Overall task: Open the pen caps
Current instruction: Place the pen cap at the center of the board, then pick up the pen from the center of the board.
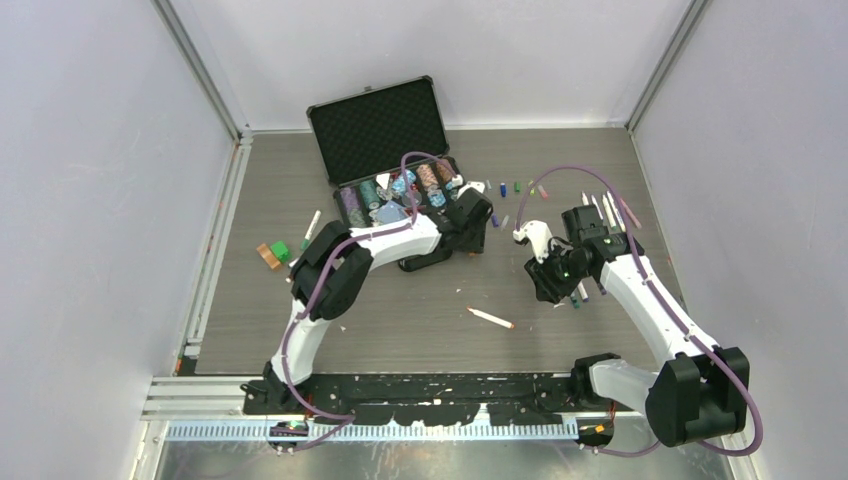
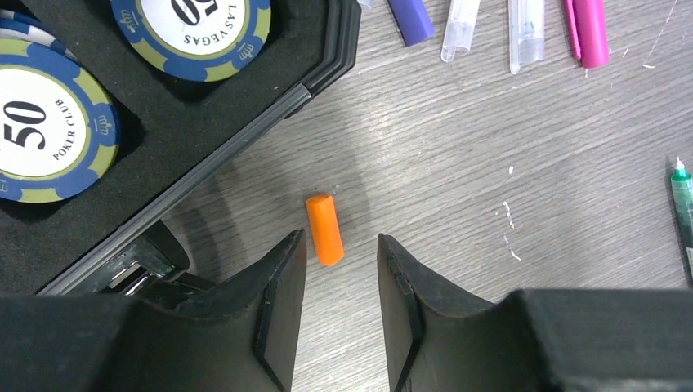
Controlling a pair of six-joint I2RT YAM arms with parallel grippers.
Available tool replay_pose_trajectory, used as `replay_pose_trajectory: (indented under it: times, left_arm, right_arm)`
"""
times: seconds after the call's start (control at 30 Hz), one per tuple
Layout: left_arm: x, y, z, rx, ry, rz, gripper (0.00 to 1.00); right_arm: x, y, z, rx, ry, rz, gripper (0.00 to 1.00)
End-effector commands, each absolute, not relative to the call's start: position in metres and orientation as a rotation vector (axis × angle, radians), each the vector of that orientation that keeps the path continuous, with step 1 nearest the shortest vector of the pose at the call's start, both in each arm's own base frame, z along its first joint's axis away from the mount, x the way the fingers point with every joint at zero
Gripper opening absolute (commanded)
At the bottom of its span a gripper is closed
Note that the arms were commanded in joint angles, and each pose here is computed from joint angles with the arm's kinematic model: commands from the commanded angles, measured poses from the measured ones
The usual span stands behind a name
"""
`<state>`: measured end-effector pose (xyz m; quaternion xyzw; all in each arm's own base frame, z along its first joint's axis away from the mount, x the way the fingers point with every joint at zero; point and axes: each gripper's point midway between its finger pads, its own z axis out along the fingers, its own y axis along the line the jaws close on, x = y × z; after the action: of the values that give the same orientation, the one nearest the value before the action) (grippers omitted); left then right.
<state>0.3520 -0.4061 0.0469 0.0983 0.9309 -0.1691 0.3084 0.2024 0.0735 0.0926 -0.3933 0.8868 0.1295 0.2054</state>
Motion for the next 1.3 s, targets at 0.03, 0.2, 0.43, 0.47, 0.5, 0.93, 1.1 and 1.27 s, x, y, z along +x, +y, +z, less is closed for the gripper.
replay_pose_trajectory:
  times: [0.03,0.2,0.43,0.47,0.5,0.93,1.1,1.27]
  left_arm:
    - [0.348,-0.409,0.101,0.313,2.373,-0.53,0.39]
    - [0.331,-0.39,0.133,0.344,2.281,-0.591,0.39]
    - [0.299,-0.333,0.158,0.355,2.17,-0.565,0.4]
    - [0.296,-0.323,0.161,0.349,2.155,-0.542,0.43]
    - [0.293,-0.311,0.16,0.335,2.148,-0.511,0.47]
    - [0.283,-0.163,0.156,-0.108,2.163,-0.549,0.81]
    - [0.287,-0.107,0.153,-0.079,2.235,-0.37,0.82]
    - [0.296,-0.084,0.158,0.149,2.225,-0.152,0.83]
  right_arm:
    - [0.202,0.076,0.096,-1.098,2.451,0.384,0.41]
    - [0.202,0.076,0.097,-1.101,2.448,0.39,0.41]
    - [0.201,0.076,0.097,-1.105,2.446,0.396,0.41]
    - [0.201,0.077,0.097,-1.106,2.446,0.397,0.41]
    - [0.201,0.077,0.097,-1.106,2.448,0.398,0.41]
    - [0.199,0.077,0.094,-1.117,2.462,0.417,0.41]
    - [0.198,0.079,0.094,-1.123,2.46,0.43,0.41]
    - [0.197,0.079,0.093,-1.137,2.466,0.443,0.4]
